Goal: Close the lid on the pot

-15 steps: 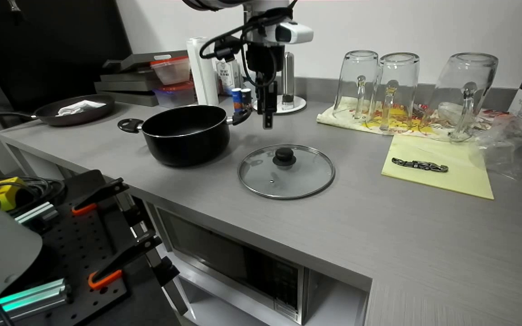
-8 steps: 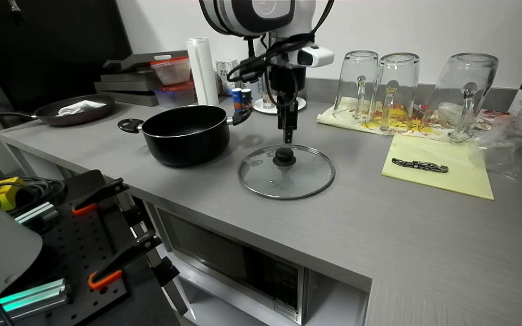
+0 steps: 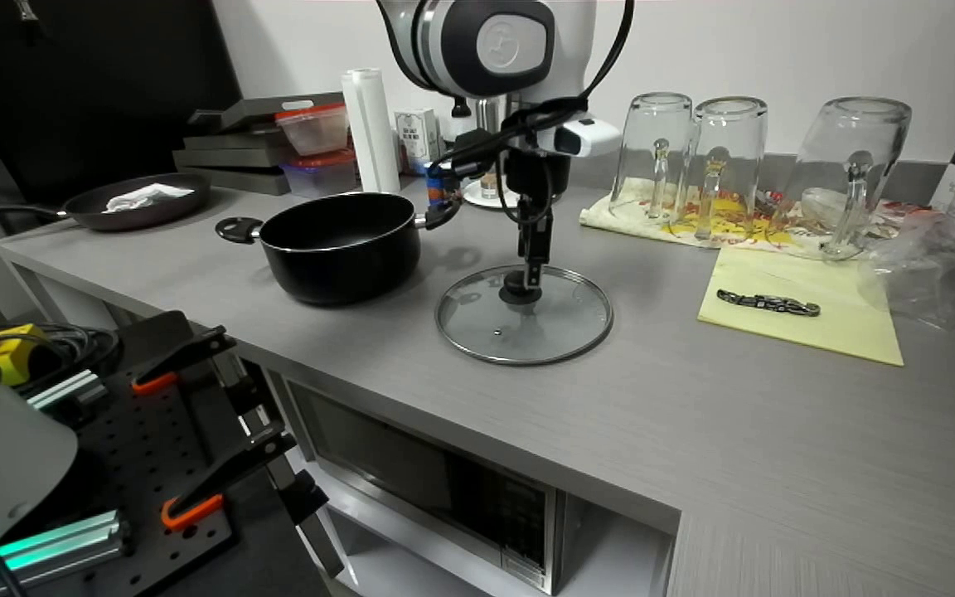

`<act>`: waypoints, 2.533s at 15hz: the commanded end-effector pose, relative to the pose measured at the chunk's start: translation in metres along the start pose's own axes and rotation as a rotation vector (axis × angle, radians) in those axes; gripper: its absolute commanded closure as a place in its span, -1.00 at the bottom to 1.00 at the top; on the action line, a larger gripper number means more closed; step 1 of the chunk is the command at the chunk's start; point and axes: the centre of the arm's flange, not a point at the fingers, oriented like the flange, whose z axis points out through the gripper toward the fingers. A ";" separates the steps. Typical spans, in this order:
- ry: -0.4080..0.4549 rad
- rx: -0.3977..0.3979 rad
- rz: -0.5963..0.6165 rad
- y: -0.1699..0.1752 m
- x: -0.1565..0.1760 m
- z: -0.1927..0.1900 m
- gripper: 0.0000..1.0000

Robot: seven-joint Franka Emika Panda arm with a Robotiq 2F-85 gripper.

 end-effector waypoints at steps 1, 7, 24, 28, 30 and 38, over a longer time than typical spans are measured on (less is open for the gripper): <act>0.003 0.018 0.035 -0.006 0.002 0.008 -1.00; -0.006 0.025 0.054 -0.006 0.001 0.011 -0.50; 0.116 0.031 0.077 0.016 -0.007 -0.066 0.50; 0.218 0.008 0.007 0.016 -0.030 -0.125 0.50; 0.250 0.005 -0.066 0.010 -0.052 -0.152 0.50; 0.274 -0.024 -0.376 -0.048 -0.161 -0.196 0.50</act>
